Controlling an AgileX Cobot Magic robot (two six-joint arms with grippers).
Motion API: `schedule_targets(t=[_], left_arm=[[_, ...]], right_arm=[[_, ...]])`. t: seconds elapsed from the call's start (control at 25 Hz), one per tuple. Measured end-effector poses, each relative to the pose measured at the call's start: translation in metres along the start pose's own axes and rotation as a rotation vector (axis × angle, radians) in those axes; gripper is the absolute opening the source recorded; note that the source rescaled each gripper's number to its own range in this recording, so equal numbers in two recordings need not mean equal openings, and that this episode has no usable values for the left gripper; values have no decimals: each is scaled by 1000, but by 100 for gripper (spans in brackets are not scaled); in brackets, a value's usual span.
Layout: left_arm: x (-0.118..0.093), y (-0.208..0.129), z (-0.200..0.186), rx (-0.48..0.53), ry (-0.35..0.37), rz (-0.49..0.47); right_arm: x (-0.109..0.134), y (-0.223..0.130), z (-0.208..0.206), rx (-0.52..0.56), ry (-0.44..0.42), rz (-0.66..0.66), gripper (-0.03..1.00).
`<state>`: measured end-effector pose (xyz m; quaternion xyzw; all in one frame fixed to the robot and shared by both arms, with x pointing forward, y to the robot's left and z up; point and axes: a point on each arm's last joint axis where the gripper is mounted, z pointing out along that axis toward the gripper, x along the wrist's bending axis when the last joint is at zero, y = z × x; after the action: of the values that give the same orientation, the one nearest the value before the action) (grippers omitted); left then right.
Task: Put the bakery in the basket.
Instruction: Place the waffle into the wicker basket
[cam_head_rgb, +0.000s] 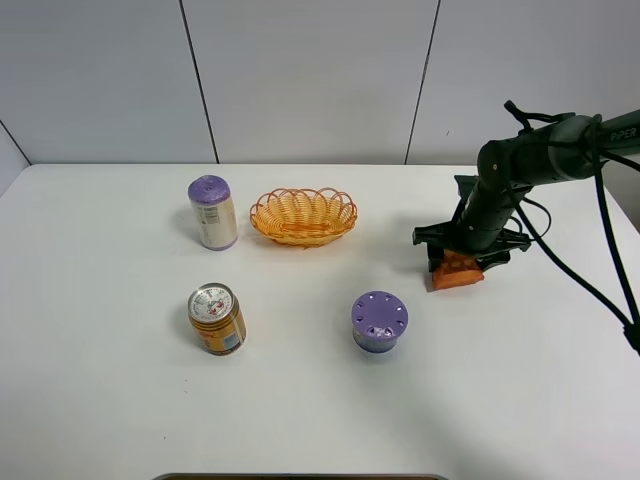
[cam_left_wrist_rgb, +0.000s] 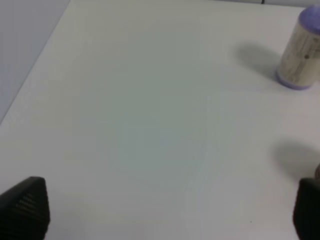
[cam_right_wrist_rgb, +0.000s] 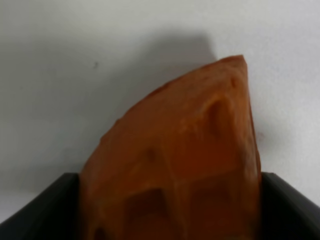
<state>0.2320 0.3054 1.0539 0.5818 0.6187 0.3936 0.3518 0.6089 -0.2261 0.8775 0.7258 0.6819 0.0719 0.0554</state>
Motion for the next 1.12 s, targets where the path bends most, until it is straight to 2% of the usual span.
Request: schedule_targets(t=[0.56,0.88,1.12], left_arm=[[0,0,0,0,0,0],[0,0,0,0,0,0],[0,0,0,0,0,0]], right_arm=[[0,1,-3,-9,1,-2,0],[2,8,-48,-126,29,-2,0],[16,8,-76,-214,65,-25,0]])
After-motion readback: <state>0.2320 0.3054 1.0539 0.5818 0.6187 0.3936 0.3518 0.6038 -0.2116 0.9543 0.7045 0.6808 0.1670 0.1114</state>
